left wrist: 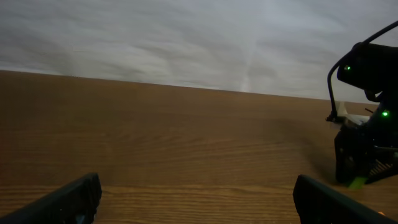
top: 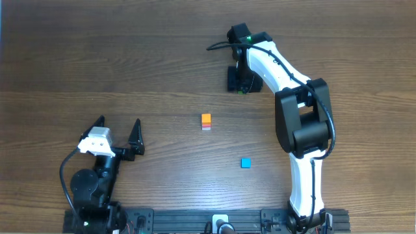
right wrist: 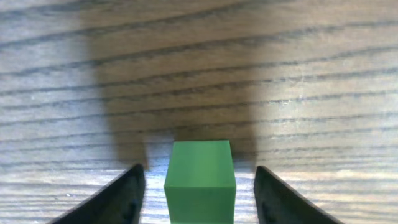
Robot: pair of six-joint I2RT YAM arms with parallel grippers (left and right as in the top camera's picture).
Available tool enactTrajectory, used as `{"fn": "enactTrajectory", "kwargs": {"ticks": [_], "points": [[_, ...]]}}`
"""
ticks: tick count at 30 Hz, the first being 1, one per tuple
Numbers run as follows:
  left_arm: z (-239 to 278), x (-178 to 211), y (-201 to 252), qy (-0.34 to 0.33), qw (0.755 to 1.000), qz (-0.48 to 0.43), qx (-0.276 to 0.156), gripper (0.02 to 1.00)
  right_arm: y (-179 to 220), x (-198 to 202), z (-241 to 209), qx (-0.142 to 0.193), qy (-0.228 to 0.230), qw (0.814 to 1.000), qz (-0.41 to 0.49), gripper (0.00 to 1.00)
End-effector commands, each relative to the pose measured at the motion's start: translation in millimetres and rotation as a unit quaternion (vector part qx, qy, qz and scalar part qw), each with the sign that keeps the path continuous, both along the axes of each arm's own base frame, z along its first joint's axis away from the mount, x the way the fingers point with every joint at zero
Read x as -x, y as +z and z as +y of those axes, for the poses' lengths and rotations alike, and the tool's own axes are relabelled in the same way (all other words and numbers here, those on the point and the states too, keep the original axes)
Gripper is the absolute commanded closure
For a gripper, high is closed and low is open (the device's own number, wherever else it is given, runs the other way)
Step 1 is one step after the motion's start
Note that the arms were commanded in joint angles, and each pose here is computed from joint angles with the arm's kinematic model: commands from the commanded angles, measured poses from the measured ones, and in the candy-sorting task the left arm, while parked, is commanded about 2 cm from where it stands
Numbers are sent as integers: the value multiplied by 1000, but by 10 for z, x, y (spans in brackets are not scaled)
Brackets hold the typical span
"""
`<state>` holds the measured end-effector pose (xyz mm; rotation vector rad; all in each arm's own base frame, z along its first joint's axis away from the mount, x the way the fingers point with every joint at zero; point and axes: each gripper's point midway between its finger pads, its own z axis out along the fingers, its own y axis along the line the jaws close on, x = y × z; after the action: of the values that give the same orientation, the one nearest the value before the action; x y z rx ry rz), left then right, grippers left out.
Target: Stack Cubes
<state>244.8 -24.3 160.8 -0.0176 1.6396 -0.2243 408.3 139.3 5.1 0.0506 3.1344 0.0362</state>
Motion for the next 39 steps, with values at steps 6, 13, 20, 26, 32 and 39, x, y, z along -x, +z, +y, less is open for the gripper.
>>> {"fn": "enactTrajectory", "kwargs": {"ticks": [6, 13, 20, 26, 32, 39], "points": [[-3, 2, -10, -2, 1000, -2, -7, 18, 30, -58, 28, -4, 2, 1000, -8, 645], [-3, 2, -10, -2, 1000, -2, -7, 18, 30, -59, 30, -4, 8, 1000, -8, 774], [-3, 2, -10, -2, 1000, -2, -7, 18, 40, -43, 23, -2, 19, 1000, -6, 809], [-3, 2, -10, -2, 1000, -2, -7, 18, 427, -80, 89, -7, 24, 1000, -19, 884], [-3, 2, -10, -2, 1000, -2, -7, 18, 1180, -35, 267, -28, 12, 998, -47, 952], [-3, 2, -10, -2, 1000, -2, -7, 18, 1682, 432, 666, -42, 42, 998, -32, 989]]}}
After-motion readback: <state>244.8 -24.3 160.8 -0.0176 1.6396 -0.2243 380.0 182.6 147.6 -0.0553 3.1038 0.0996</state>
